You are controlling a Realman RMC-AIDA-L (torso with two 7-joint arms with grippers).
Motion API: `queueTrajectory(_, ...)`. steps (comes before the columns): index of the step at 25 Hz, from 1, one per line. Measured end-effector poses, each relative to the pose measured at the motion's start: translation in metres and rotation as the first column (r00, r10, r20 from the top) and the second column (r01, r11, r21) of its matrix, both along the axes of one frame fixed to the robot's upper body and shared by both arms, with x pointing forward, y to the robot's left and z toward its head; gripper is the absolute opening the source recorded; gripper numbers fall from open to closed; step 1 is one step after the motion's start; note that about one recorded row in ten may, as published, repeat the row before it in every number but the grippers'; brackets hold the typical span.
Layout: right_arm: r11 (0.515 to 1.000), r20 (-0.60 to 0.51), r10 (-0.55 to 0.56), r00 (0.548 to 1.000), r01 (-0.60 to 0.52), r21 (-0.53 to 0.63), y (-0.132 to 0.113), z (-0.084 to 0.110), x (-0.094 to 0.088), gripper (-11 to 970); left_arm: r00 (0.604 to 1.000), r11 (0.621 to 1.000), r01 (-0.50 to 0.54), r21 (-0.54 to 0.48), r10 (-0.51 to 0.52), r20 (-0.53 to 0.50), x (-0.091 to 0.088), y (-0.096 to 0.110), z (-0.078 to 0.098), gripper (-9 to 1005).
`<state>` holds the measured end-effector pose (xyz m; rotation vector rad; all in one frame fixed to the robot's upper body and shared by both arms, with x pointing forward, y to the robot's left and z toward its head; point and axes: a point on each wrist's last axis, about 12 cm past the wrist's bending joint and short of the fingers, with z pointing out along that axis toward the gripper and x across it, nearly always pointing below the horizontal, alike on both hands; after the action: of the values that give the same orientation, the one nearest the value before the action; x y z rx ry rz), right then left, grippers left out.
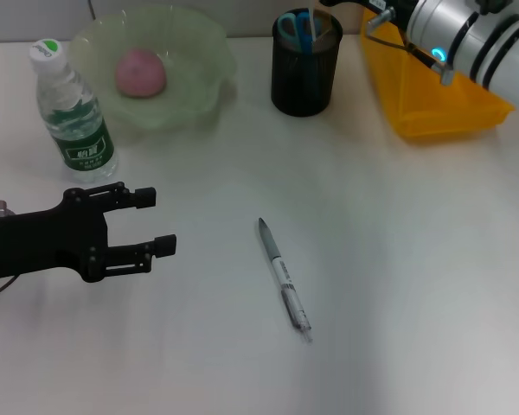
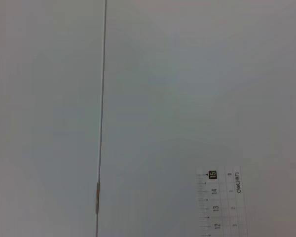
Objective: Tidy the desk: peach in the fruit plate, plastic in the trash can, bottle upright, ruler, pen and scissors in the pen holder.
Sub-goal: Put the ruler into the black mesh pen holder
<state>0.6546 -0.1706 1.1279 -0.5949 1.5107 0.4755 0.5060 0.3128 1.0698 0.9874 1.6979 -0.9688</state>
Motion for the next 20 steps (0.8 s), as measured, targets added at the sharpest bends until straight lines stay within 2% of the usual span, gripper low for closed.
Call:
queueTrajectory(6,0.999,-0.017,-0.051,0.999,0.051,0.012,0.0055,-0.0044,0.0091,439,1.0,1.0,0.002,-0.002,-0.002,0.002,-0.0001,-0.0014,-0.0001,783)
queueTrajectory(20,0.997,-0.034,-0.071,0.997,0.071,0.002,0.0032,-0.0099,0.0085,455,1.0,1.0,0.002,-0.018,-0.002,0.005,-0.0026,-0.0043,-0.0015,783)
